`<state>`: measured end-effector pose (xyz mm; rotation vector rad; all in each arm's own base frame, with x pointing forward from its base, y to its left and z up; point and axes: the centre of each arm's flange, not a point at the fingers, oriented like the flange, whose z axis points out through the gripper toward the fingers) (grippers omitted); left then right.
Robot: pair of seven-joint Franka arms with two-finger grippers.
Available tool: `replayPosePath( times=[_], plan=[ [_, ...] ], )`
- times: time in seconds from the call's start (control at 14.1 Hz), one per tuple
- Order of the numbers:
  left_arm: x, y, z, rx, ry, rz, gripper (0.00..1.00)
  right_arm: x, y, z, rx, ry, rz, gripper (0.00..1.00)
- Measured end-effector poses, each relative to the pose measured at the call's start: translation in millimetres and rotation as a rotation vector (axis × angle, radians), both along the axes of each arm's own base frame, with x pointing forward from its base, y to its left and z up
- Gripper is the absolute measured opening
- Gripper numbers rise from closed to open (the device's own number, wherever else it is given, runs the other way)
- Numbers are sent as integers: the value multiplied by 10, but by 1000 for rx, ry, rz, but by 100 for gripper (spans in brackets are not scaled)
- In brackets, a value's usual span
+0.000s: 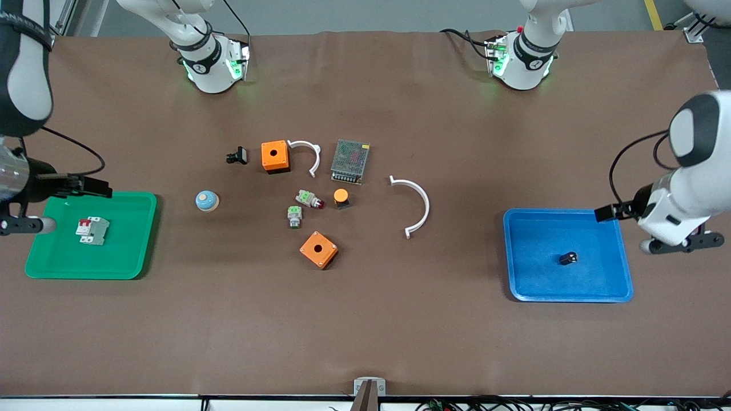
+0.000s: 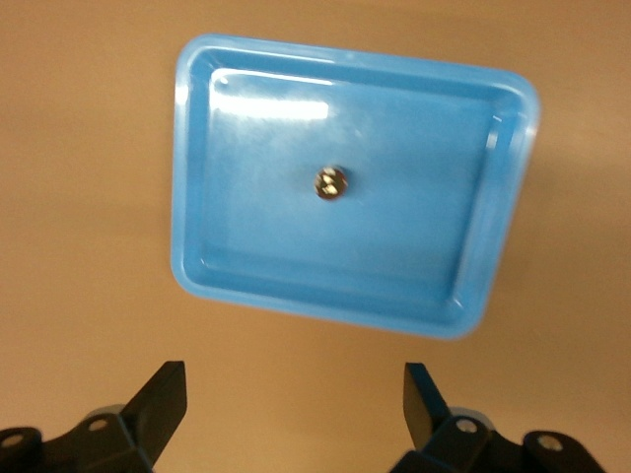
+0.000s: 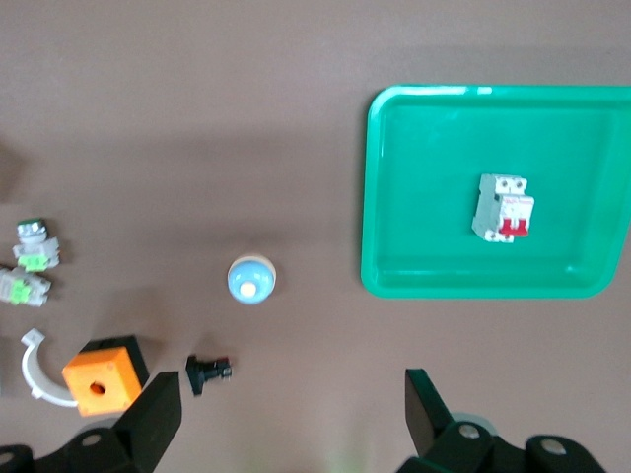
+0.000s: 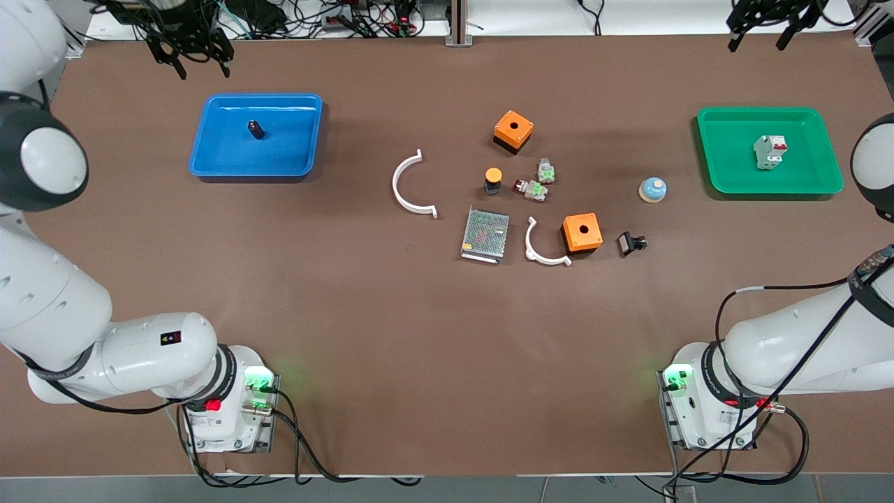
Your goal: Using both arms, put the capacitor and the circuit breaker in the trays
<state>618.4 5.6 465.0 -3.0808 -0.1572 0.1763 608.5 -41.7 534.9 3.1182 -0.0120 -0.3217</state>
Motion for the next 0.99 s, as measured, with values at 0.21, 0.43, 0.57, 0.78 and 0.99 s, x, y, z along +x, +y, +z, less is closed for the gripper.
replayPosePath(
  times=[0.21,0.43,0.57,0.78,0.99],
  plan=[
    [-258,-52,546,-18,-22,-16,99,-30,0,270,-1,-14,-1,100],
    [-442,-83,940,-63,-66,1,100,-34,2,412,-2,-29,-1,100],
    [-505,-1,1085,-75,-84,17,100,-43,7,562,-3,-47,-1,100],
    [-559,82,1348,-81,-83,-2,100,-47,8,710,-5,-70,-1,100],
    [-574,43,1663,-80,-124,-12,100,-68,3,716,-4,-56,-2,100]
  ],
)
